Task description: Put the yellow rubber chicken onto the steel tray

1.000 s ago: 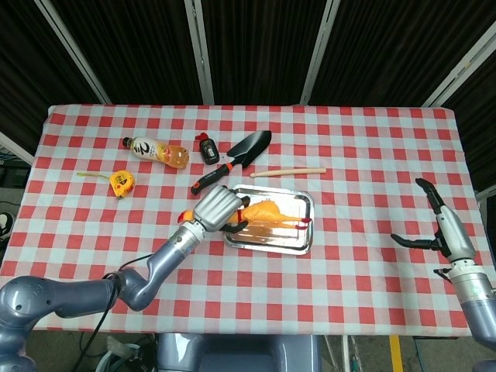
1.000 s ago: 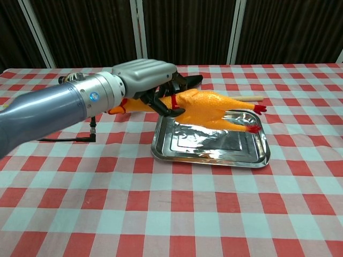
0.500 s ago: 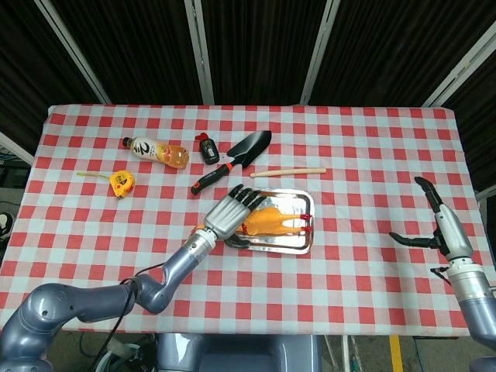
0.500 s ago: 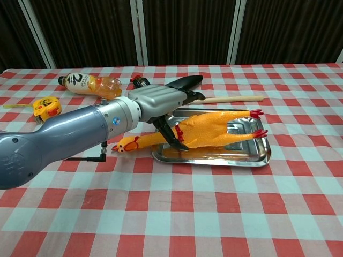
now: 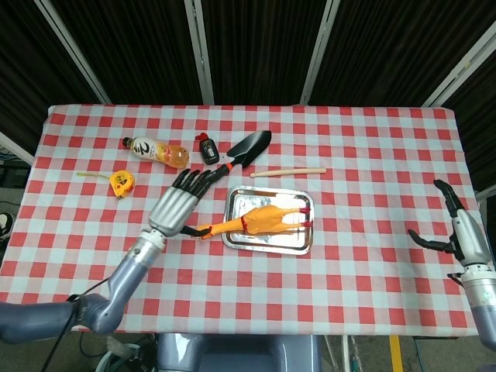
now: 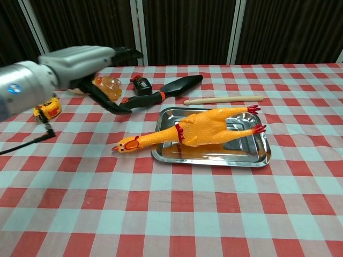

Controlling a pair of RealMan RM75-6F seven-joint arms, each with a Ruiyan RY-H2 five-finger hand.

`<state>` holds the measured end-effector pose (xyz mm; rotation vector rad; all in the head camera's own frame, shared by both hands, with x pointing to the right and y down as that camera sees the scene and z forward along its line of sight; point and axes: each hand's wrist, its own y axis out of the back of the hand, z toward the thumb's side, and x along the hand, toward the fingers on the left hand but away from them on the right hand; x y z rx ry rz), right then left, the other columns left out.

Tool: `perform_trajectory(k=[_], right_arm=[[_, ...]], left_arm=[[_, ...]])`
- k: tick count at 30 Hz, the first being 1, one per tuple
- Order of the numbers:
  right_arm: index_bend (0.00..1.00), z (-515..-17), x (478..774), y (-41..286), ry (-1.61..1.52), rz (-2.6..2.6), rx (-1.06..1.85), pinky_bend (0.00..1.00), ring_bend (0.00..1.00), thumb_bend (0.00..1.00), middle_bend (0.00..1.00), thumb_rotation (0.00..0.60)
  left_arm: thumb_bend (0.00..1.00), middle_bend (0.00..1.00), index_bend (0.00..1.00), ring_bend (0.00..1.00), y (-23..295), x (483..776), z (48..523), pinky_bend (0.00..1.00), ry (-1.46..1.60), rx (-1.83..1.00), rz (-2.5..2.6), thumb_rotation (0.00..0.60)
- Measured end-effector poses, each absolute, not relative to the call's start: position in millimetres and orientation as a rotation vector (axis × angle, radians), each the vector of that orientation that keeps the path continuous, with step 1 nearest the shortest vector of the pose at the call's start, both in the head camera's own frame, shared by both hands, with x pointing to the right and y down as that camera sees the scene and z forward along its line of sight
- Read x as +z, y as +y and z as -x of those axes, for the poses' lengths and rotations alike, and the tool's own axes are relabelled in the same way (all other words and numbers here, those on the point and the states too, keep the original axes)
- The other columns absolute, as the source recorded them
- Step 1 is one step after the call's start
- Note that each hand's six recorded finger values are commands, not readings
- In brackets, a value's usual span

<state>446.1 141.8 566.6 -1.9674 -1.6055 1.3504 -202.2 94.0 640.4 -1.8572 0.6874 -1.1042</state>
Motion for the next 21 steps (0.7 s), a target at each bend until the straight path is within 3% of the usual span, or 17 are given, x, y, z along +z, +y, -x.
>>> perform_trajectory(k=[6,12,21], right_arm=[[0.0,-453.8,567.1,154.1,-1.434,1.848,1.431,0.07,0.01,0.39,0.07,0.6],[0.0,-457.2,569.7,174.2,-1.223,1.706,1.505,0.01,0.0,0.39,0.06,0.6],[0.0,-456.1,563.3,217.1,-1.118,1.542,1.497,0.0,0.0,0.39,0.06,0.6]], left_arm=[[0.04,0.08,0.05,0.01,120.3,600.4,301.8,0.05,0.826,-1.255,1.766,0.6],[0.04,0.09,0.07,0.01,164.2,576.6,374.9,0.05,0.992,-1.359,1.655,0.6],[0.04,0.08,0.08,0.01,230.0,554.8,436.1,0.05,1.009,-1.449,1.584,0.6]])
